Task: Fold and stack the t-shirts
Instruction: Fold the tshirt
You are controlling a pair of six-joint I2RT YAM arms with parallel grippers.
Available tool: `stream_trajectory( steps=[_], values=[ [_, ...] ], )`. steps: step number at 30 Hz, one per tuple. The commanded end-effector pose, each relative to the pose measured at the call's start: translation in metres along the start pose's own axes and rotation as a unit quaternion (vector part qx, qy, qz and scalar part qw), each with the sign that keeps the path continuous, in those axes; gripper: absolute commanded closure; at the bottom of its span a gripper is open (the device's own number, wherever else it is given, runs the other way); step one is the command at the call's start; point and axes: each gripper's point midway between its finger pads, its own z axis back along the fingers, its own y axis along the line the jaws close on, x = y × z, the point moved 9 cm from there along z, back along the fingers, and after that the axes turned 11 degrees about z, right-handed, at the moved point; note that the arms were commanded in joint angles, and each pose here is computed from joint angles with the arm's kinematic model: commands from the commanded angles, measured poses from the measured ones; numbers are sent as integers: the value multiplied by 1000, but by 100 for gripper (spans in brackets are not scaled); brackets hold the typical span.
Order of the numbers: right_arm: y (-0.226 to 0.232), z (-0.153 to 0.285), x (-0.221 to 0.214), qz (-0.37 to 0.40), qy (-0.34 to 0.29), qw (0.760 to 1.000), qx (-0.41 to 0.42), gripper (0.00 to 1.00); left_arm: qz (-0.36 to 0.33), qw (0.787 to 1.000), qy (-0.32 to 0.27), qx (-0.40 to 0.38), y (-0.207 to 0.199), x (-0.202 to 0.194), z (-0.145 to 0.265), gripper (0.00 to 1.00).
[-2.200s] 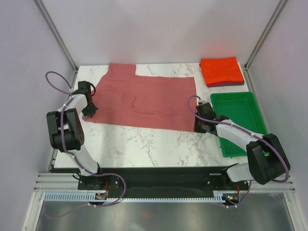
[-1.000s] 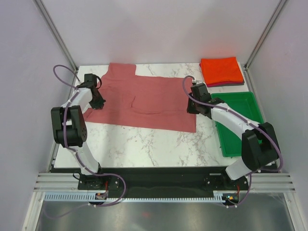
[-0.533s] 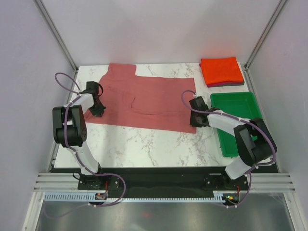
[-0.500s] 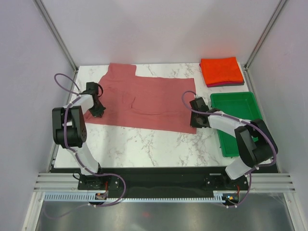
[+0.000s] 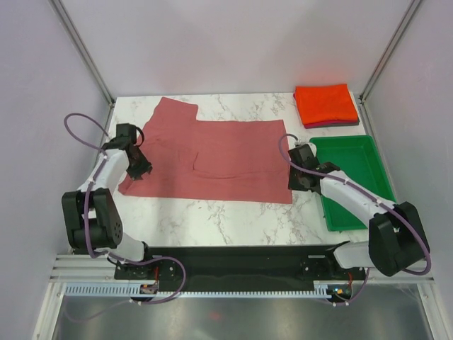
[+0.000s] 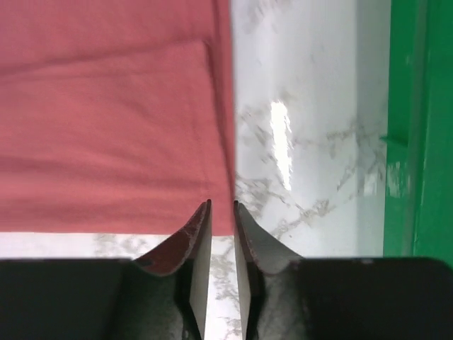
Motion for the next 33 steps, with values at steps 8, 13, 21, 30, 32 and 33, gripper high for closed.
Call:
stream_trajectory(
  steps=[8, 13, 21, 30, 32, 33],
  values=[
    [1, 40, 170, 33, -189, 976, 101, 59, -77, 977, -72, -185, -87, 100, 34, 50],
    [-10, -9, 232, 33, -220, 972, 70, 50, -84, 963, -133, -218, -134, 172, 20, 49],
    [-18, -75, 266, 60, -218, 965, 136, 46, -91, 955, -130, -249, -169, 216, -52, 43],
    [-36, -151, 280, 67, -198, 967, 148, 44, -79, 961, -127, -235, -184, 220, -136, 40],
    [-41, -165, 281, 70, -195, 967, 148, 44, -76, 958, -133, -241, -187, 221, -148, 39],
    [-42, -168, 281, 70, -195, 967, 151, 43, -77, 956, -133, -248, -189, 221, -150, 38]
  ],
)
